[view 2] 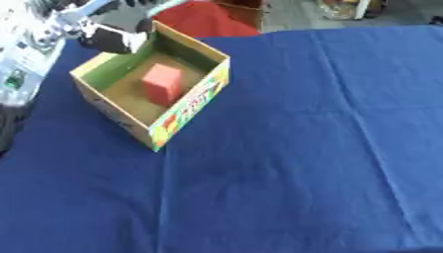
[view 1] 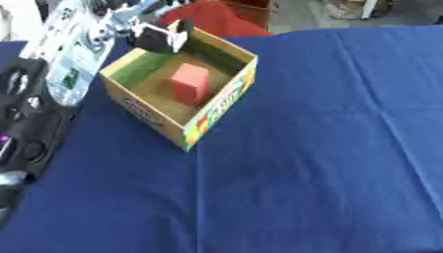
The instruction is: Pick up objects on the table and place them in the box.
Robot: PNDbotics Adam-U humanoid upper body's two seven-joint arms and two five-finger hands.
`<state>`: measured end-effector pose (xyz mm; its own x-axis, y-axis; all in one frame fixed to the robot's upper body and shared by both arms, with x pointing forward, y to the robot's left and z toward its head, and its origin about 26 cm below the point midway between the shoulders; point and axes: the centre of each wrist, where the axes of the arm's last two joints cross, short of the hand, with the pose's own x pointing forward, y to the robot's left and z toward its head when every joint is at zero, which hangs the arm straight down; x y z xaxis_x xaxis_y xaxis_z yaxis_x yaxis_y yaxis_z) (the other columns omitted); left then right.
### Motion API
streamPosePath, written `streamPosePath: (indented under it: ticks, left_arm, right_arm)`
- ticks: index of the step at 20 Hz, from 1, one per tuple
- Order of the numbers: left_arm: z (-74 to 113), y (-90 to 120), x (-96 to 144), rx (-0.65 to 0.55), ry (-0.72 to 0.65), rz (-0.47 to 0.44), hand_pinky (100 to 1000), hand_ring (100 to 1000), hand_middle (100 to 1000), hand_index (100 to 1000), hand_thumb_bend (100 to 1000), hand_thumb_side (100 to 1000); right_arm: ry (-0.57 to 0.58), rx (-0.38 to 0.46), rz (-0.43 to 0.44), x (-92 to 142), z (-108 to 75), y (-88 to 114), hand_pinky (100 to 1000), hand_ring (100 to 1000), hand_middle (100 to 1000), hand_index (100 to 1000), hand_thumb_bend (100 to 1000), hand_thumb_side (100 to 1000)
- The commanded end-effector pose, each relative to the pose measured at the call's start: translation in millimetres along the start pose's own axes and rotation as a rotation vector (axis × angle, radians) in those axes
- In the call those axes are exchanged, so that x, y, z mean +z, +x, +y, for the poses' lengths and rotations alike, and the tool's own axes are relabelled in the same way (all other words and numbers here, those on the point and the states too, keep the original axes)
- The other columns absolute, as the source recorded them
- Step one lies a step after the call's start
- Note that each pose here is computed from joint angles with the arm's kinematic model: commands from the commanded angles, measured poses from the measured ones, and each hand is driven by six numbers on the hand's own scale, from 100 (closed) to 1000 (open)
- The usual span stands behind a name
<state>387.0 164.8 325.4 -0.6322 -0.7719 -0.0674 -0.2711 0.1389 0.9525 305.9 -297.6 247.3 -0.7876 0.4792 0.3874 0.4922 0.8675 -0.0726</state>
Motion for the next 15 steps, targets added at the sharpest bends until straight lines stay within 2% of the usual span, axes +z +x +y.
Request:
streamPosePath:
  ticks: [1, 2, 3, 6, 15]
  left_arm:
    - [37.5, 10, 29, 0.046, 0.116, -0.056, 526, 637, 641, 784, 100, 537]
    - [42.0, 14, 38, 0.072, 0.139, -0.072, 526, 637, 641, 784, 100, 537]
    - [45.5, 18, 47, 0.098, 0.160, -0.089, 522, 633, 637, 787, 100, 581]
    - [49.8, 26, 73, 0.180, 0.225, -0.126, 519, 631, 636, 788, 100, 601]
    - [15.2, -3, 109, 0.412, 0.420, -0.144, 511, 633, 628, 805, 100, 666]
  right_arm:
    - [-0.002, 0.020, -0.048, -9, -6.7, 6, 686, 742, 851, 775, 100, 1000]
    - [-0.002, 0.021, -0.050, -9, -6.9, 6, 686, 742, 851, 775, 100, 1000]
    - [-0.003, 0.022, -0.052, -10, -7.2, 6, 686, 742, 851, 775, 100, 1000]
    - [-0.007, 0.025, -0.058, -11, -7.8, 7, 686, 742, 850, 775, 100, 1000]
    - [-0.025, 0.034, -0.071, -13, -10.4, 7, 690, 744, 848, 777, 100, 1000]
